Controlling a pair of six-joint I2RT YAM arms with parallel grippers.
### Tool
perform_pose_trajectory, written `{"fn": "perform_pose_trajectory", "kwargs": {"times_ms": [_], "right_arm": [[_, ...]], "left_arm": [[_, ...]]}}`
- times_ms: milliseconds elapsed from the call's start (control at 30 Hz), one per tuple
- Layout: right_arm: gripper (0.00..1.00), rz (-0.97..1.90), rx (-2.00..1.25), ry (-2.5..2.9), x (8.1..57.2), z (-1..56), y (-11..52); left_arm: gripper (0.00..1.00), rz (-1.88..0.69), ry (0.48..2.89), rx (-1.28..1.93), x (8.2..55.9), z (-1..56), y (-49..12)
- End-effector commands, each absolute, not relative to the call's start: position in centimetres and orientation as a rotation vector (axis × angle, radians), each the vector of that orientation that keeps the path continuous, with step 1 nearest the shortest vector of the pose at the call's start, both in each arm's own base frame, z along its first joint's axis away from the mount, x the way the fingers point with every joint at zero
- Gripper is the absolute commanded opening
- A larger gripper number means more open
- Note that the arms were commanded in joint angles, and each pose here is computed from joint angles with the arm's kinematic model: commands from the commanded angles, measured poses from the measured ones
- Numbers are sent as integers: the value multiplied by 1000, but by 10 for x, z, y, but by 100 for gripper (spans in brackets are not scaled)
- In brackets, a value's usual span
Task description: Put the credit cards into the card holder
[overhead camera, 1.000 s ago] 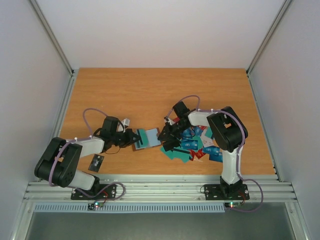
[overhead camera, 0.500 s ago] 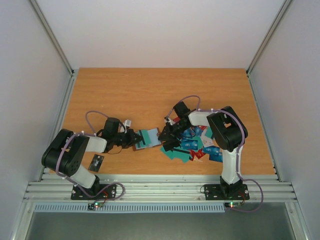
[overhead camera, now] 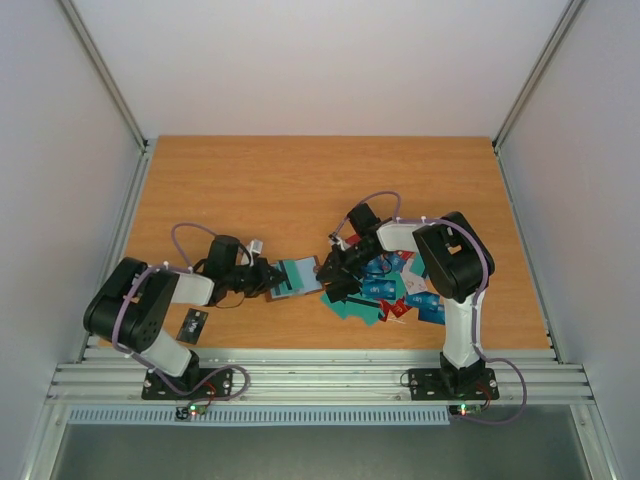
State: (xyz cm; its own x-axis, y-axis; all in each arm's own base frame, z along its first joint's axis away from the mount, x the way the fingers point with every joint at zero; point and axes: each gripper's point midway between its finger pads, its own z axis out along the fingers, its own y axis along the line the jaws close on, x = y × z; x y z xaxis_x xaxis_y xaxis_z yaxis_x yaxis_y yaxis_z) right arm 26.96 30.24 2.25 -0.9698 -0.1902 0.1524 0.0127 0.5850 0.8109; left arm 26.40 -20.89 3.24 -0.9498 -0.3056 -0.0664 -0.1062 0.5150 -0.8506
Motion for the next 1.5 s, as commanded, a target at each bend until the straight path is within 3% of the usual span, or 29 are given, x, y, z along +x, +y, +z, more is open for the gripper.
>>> {"fn": "perform_pose_trajectory", "kwargs": {"times_ms": [0, 1467], "right_arm": [[14, -1234, 121, -2607, 264, 1, 298], [14, -1344, 45, -2553, 272, 24, 309]], "left_arm": [[0, -1391, 2616, -315, 249, 29, -209], [0, -1530, 2634, -265, 276, 16, -244]]}}
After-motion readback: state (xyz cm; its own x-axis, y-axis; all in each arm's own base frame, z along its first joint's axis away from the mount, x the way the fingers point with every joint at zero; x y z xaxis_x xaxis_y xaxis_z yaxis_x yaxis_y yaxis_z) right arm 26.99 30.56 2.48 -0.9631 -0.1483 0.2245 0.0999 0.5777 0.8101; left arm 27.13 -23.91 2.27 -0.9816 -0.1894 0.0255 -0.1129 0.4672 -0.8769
